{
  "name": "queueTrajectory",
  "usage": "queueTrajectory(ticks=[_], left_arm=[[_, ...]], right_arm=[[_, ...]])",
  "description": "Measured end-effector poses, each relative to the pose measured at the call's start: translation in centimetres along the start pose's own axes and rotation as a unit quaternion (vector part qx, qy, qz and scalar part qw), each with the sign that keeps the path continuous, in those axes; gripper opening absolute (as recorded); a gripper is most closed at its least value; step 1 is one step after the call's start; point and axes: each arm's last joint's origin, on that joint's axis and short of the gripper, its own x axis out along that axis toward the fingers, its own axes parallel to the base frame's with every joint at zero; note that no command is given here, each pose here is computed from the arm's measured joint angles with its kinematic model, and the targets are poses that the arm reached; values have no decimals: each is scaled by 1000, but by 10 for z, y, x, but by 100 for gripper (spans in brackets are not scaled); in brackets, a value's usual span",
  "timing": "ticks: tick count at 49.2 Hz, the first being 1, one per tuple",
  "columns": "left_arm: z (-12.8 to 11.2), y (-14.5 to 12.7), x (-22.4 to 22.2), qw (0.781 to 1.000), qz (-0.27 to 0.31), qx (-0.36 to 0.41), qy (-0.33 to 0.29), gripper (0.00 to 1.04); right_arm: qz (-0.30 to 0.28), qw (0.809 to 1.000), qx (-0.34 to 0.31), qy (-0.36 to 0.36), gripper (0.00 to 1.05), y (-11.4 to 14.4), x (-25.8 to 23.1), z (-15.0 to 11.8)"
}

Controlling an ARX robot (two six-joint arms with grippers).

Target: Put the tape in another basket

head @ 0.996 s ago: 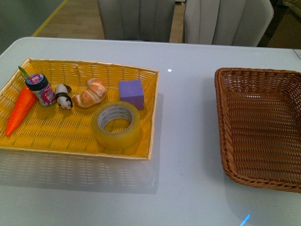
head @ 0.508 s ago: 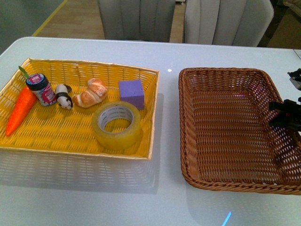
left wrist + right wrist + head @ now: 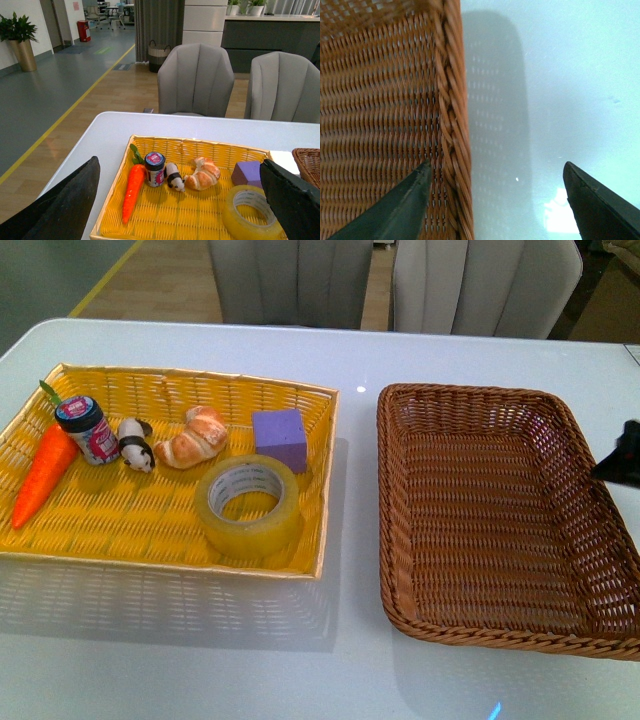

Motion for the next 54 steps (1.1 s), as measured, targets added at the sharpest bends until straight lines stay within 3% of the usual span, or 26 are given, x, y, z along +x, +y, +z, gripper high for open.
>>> queueTrajectory(ticks=[6,18,20,23,26,28,32,42,54], left_arm=[[0,0,0,1000,0,0,0,96],[0,0,0,1000,0,0,0,96],[0,0,0,1000,0,0,0,96],[0,0,0,1000,0,0,0,96],[0,0,0,1000,0,0,0,96],[0,0,0,1000,0,0,0,96],[0,0,0,1000,0,0,0,96],[0,0,0,1000,0,0,0,96],[0,0,0,1000,0,0,0,96]], right_arm=[[0,998,-13,-56,97,-5,-35,13],[18,984,-43,-172,96,-6,-134,16],[4,973,-54,-225,90,-6,-142,11],[-14,936,-89,-340,77,0,-164,-7],[-18,907,-114,-405,63,15,-187,-28],[-19,898,-119,-423,54,24,-196,-36],[-20,898,-119,-423,34,36,-202,-56],[-19,901,-118,-417,3,50,-209,-81],[-16,900,-118,-420,2,59,-213,-107]])
